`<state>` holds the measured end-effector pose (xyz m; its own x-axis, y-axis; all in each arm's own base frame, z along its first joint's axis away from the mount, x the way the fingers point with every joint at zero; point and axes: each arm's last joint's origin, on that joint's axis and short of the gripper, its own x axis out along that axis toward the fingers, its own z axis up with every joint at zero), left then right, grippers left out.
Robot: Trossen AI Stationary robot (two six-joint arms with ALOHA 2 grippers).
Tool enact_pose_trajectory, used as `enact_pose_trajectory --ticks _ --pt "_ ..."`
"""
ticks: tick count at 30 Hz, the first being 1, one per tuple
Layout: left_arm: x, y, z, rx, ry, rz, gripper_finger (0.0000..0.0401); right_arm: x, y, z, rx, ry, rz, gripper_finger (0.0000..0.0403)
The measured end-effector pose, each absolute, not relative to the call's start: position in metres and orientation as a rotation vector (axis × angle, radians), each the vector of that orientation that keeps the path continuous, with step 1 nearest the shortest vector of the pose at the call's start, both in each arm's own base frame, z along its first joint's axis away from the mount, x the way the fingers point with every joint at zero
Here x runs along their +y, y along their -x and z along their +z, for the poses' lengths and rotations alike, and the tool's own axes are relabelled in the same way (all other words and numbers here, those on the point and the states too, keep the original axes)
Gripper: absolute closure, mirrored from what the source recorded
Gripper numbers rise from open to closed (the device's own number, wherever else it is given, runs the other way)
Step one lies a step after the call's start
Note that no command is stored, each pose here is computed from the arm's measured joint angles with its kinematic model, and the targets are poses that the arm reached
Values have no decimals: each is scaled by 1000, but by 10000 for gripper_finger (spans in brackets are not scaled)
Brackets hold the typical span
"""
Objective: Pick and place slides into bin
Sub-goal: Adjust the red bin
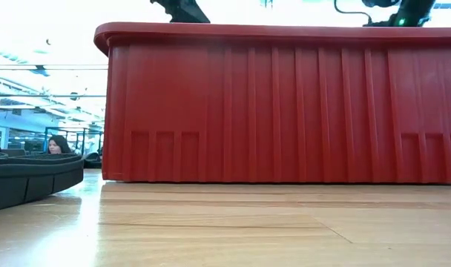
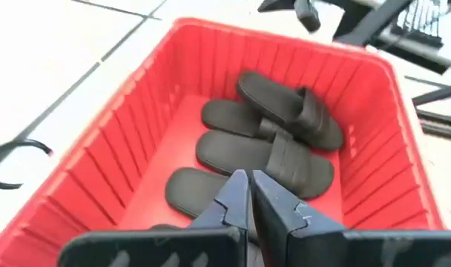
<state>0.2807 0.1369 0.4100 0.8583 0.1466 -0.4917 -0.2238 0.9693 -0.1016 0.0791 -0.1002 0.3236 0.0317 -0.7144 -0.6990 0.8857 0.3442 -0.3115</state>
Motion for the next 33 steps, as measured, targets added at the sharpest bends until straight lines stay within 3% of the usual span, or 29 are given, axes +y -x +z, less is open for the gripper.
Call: enact_pose_trajectory --ticks 8,11,33 --pt "132 -264 424 459 156 218 387 -112 -75 313 1049 -288 -1347 403" --pt "131 -265 424 461 157 216 387 -115 -74 309 1096 -354 -1260 403" --pt "130 -265 423 473 133 206 387 -121 -89 283 923 -626 -1029 403"
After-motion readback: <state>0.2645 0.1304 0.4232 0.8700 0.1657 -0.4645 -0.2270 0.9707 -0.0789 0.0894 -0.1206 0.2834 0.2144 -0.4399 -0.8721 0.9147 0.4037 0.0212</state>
